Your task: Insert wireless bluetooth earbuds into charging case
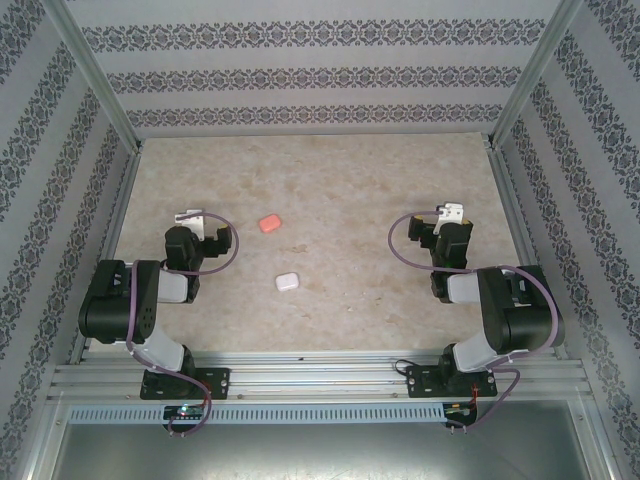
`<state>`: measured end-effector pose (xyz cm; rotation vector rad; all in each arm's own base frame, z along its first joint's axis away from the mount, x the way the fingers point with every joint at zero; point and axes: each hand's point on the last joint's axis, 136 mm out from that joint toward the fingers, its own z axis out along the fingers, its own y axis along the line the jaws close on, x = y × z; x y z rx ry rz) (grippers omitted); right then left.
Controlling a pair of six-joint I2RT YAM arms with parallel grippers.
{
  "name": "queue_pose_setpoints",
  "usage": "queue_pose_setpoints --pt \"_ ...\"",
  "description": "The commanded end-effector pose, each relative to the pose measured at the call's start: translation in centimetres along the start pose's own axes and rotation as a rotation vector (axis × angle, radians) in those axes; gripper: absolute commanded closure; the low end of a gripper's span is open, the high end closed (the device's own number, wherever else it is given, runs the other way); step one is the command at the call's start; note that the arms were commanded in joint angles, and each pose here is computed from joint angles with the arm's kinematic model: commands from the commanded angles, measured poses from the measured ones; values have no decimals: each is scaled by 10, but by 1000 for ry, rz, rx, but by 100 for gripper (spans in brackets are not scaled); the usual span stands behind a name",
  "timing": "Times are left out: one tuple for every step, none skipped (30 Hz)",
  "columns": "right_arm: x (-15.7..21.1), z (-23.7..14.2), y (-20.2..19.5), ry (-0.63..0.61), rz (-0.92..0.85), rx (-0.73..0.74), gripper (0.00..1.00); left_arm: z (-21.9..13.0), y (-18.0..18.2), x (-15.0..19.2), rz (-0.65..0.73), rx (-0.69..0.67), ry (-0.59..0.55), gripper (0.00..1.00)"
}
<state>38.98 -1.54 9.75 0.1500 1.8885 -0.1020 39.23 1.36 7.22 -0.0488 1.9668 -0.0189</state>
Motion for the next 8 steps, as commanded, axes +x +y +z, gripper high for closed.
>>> queue_pose_setpoints --pt "-9 1 0 -22 -14 10 2 -2 -24 -16 60 121 -57 0" --pt "-9 2 0 -20 -14 9 2 -2 -25 -15 65 130 -55 0" --pt "-10 1 0 -22 -14 8 2 -2 -25 -16 65 131 -59 0" --pt "-9 1 0 -21 -14 8 2 -2 -26 -16 65 131 -59 0" --pt "-10 1 0 -24 -13 8 2 -3 -27 -15 67 137 -59 0" --pt "-10 1 -1 -26 -13 9 2 -3 -27 -16 67 140 -60 0" --pt "-10 0 -1 -25 -14 9 2 -3 -27 -16 67 139 -60 0" --pt "-10 0 -1 -27 -13 9 2 -3 -27 -15 67 139 -58 0"
